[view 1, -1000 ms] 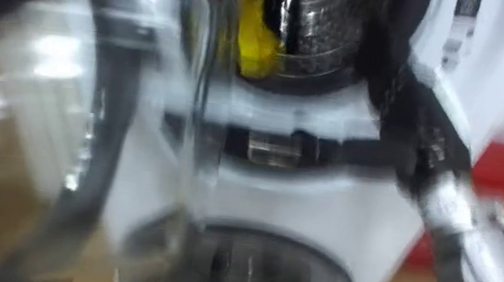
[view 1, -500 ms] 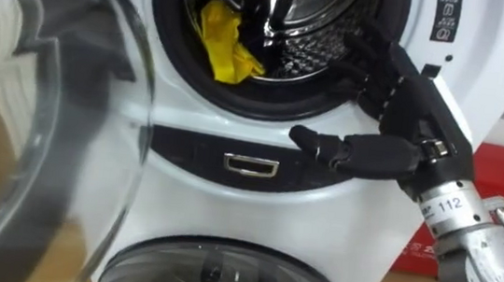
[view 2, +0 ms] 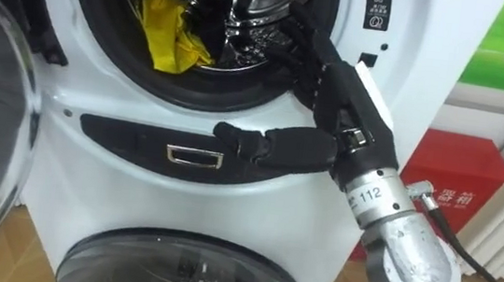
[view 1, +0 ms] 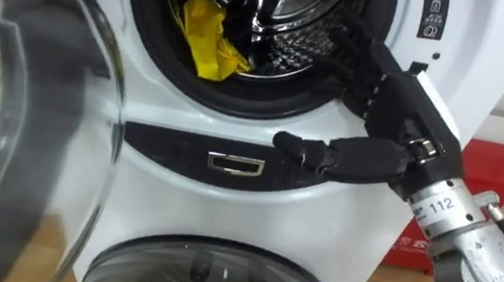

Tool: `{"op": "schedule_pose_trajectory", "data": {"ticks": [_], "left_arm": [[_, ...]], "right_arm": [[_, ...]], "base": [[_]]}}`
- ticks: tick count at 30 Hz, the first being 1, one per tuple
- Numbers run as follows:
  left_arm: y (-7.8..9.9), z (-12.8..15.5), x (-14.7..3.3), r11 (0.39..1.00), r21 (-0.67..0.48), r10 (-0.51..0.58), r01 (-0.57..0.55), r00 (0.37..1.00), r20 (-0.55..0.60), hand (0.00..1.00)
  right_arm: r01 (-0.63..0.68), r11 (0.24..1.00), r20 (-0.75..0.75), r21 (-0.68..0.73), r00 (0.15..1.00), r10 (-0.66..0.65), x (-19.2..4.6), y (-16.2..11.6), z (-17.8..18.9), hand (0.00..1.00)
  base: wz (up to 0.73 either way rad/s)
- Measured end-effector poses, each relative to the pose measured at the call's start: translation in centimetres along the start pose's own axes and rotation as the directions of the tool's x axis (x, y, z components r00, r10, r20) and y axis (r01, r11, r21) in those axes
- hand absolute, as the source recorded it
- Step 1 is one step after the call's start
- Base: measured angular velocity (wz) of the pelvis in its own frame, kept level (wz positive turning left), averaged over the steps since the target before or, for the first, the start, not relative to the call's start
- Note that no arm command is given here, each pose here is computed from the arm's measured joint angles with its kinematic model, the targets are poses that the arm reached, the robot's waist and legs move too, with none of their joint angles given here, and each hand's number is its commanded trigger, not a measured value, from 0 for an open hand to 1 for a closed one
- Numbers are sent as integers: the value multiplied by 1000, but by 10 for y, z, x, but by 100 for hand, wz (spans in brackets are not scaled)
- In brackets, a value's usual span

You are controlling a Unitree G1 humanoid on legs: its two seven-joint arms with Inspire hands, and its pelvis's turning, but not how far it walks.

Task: Pick clothes from washing machine

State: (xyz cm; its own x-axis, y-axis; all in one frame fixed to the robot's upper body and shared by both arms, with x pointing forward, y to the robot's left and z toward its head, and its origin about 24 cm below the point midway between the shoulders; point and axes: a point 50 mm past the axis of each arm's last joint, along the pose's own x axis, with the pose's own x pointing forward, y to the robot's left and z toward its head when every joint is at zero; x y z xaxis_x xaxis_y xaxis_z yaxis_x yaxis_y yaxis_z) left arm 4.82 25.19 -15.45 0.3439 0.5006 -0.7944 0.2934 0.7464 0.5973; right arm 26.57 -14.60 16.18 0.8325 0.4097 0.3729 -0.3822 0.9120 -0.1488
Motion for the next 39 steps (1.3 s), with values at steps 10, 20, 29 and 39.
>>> {"op": "schedule_pose_trajectory", "data": {"ticks": [10, 20, 29, 39], "left_arm": [[0, -6, 3, 999, 39, -14, 16, 998, -53, 0], [-1, 2, 3, 999, 53, -8, 11, 999, -42, 0], [-9, 10, 1, 999, 46, -11, 12, 1000, -27, 0], [-12, -7, -3, 999, 28, -15, 17, 997, -75, 0]], "right_arm": [[-361, 927, 27, 96, 932, 361, 13, 67, 2, 0], [-466, 874, 14, 139, 883, 469, 11, 97, -4, 0], [-412, 910, -23, 42, 910, 414, 12, 86, -5, 0], [-43, 997, 50, -67, 998, 47, 14, 23, 18, 0]], "base": [[5], [7], [2], [-1]]}}
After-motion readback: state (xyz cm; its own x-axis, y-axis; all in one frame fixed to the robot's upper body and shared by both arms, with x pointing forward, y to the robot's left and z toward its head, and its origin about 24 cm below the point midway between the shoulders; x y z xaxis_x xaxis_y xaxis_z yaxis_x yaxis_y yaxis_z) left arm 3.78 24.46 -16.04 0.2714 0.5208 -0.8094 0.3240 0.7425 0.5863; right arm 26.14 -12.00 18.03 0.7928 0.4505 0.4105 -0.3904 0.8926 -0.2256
